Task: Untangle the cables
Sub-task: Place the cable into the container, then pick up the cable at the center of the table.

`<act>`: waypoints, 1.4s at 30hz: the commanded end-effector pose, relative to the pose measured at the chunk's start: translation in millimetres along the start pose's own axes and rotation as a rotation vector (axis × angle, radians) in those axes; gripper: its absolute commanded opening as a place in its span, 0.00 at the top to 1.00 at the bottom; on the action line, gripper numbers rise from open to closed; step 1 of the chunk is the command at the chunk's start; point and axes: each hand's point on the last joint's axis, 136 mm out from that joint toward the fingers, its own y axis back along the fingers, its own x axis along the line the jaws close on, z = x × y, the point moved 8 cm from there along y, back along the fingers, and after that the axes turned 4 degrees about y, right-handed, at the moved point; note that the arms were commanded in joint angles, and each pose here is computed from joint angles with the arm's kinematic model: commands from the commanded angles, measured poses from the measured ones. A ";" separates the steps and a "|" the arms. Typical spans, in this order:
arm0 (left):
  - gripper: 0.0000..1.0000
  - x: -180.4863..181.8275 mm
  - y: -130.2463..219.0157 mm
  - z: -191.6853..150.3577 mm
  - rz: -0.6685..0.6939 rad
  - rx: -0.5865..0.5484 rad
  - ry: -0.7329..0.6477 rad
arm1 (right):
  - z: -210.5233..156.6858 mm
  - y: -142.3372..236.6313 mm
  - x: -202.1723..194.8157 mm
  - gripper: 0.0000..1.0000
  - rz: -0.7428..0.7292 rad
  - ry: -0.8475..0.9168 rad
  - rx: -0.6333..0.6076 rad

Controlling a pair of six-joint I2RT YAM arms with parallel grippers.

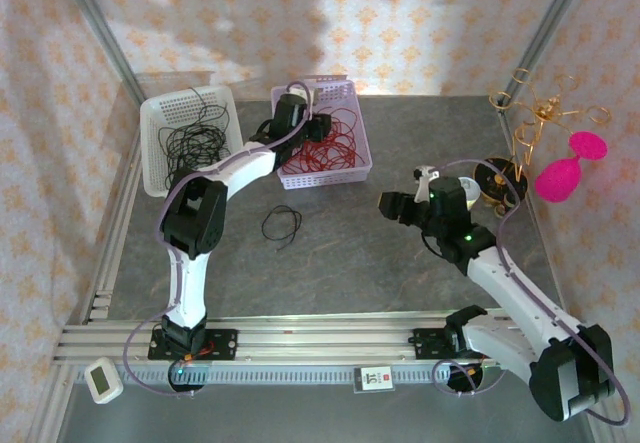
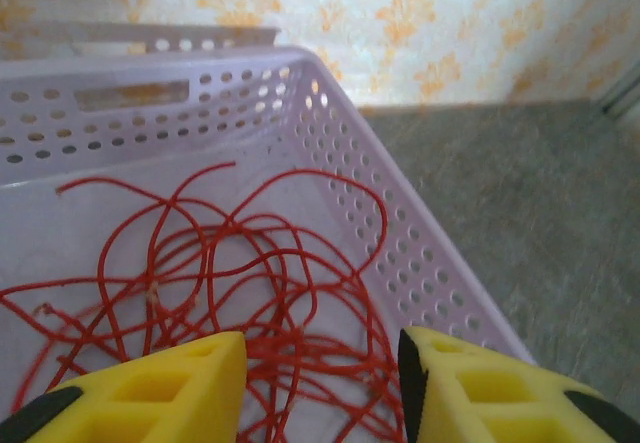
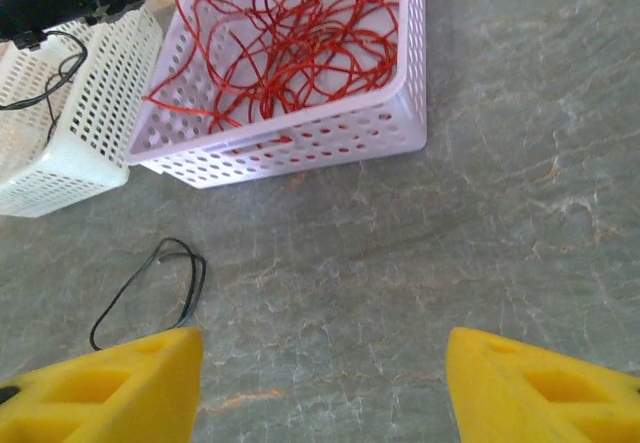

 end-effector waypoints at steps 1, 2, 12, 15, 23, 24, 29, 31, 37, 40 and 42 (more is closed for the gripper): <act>0.50 -8.1 32.3 24.1 0.023 -0.058 -0.017 | 6.0 -2.1 2.5 0.36 0.029 -0.013 -0.034; 0.47 -8.6 38.8 26.7 0.032 -0.052 -0.023 | 6.3 -3.5 2.4 0.36 0.030 -0.012 -0.035; 0.49 13.8 157.4 -10.4 0.208 -0.058 0.095 | 4.4 -16.7 4.6 0.37 0.061 0.002 -0.014; 0.55 36.4 188.3 -56.8 0.285 -0.009 0.218 | 2.3 -22.8 7.0 0.38 0.076 0.013 -0.005; 0.43 56.0 214.7 -152.9 0.321 0.153 0.465 | 0.9 -44.1 19.5 0.40 0.111 0.058 0.021; 0.43 56.3 213.5 -159.8 0.324 0.163 0.499 | 0.5 -46.0 22.3 0.40 0.115 0.067 0.026; 0.30 54.8 206.6 -183.1 0.333 0.170 0.606 | -4.3 -44.5 28.0 0.40 0.115 0.074 0.016; 0.30 54.9 202.6 -189.0 0.345 0.175 0.625 | -7.2 -41.1 26.6 0.40 0.112 0.067 0.008; 0.40 53.9 195.2 -206.2 0.417 0.194 0.655 | -12.5 -30.3 20.3 0.40 0.071 0.074 -0.014; 0.44 59.7 193.2 -215.1 0.501 0.194 0.677 | -14.2 -26.4 18.4 0.39 0.061 0.074 -0.028; 0.44 62.7 190.6 -220.8 0.525 0.192 0.682 | -15.5 -25.3 17.6 0.39 0.059 0.072 -0.030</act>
